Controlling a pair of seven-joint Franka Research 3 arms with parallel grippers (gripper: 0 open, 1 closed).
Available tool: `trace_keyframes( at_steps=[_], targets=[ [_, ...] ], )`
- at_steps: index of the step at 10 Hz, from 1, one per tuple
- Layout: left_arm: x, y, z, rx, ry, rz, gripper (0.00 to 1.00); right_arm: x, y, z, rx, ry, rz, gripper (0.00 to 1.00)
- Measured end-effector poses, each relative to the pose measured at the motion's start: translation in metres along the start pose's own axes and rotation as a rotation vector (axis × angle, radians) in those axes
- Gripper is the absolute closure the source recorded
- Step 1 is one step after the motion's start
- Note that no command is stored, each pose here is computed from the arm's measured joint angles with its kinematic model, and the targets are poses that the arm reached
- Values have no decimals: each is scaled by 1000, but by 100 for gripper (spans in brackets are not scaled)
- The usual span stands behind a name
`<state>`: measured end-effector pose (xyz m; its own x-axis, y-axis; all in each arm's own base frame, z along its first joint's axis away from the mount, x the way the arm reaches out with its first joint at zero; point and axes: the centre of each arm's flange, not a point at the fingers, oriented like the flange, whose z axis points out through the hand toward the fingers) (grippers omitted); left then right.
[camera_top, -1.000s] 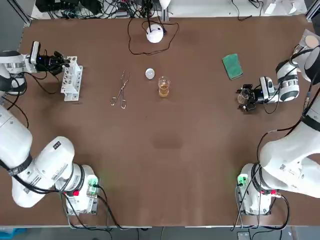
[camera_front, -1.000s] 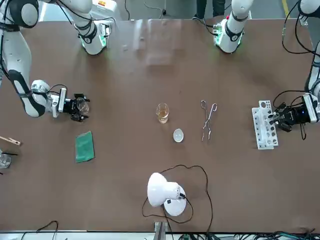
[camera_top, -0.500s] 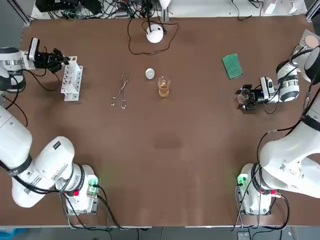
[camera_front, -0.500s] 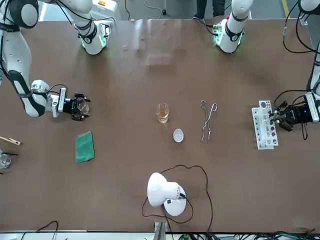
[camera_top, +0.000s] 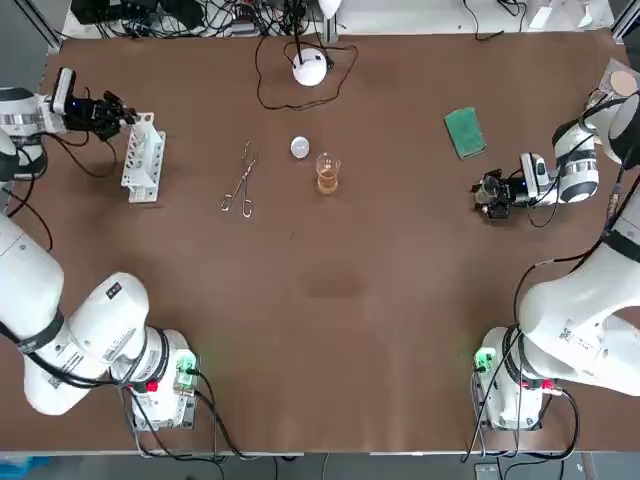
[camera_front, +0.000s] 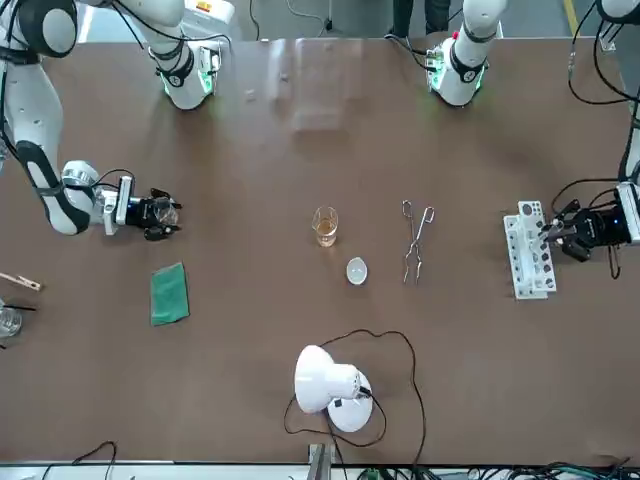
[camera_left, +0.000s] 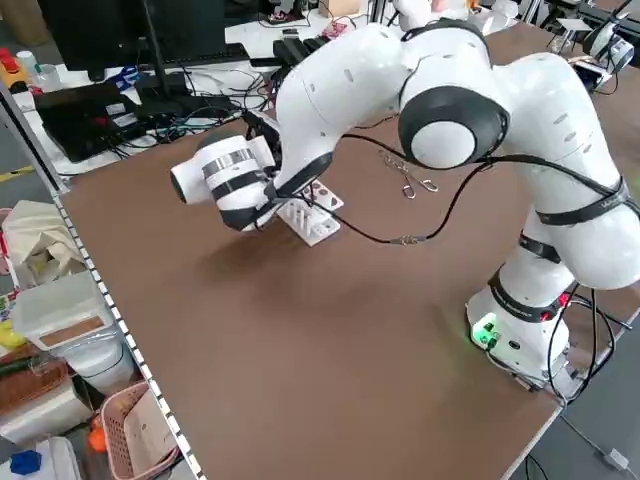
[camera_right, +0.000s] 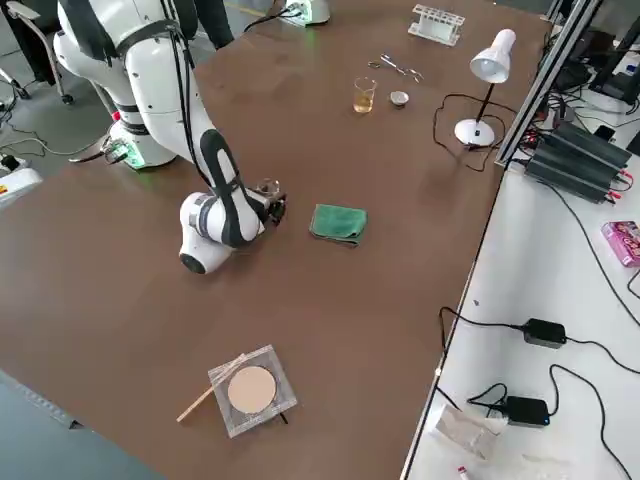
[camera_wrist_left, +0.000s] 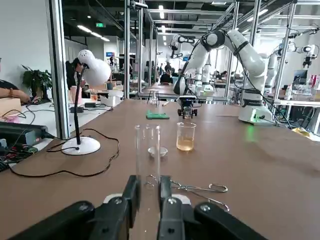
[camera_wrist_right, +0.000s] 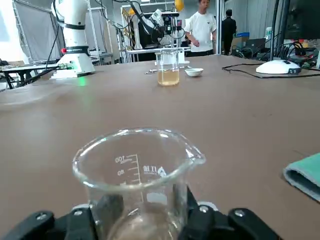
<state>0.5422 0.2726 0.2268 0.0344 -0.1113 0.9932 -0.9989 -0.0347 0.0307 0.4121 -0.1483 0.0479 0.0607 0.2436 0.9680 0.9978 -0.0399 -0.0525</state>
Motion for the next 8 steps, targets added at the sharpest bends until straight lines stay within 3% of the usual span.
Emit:
trace_keyframes(
  at_steps=[5,8],
  targets=[
    [14,-1,-3,2,13,15,79,1,2,1,-18,8,2,61],
    [61,-10,2,-15,-23,21,79,7,8,13,-27,49,0,62]
  ],
)
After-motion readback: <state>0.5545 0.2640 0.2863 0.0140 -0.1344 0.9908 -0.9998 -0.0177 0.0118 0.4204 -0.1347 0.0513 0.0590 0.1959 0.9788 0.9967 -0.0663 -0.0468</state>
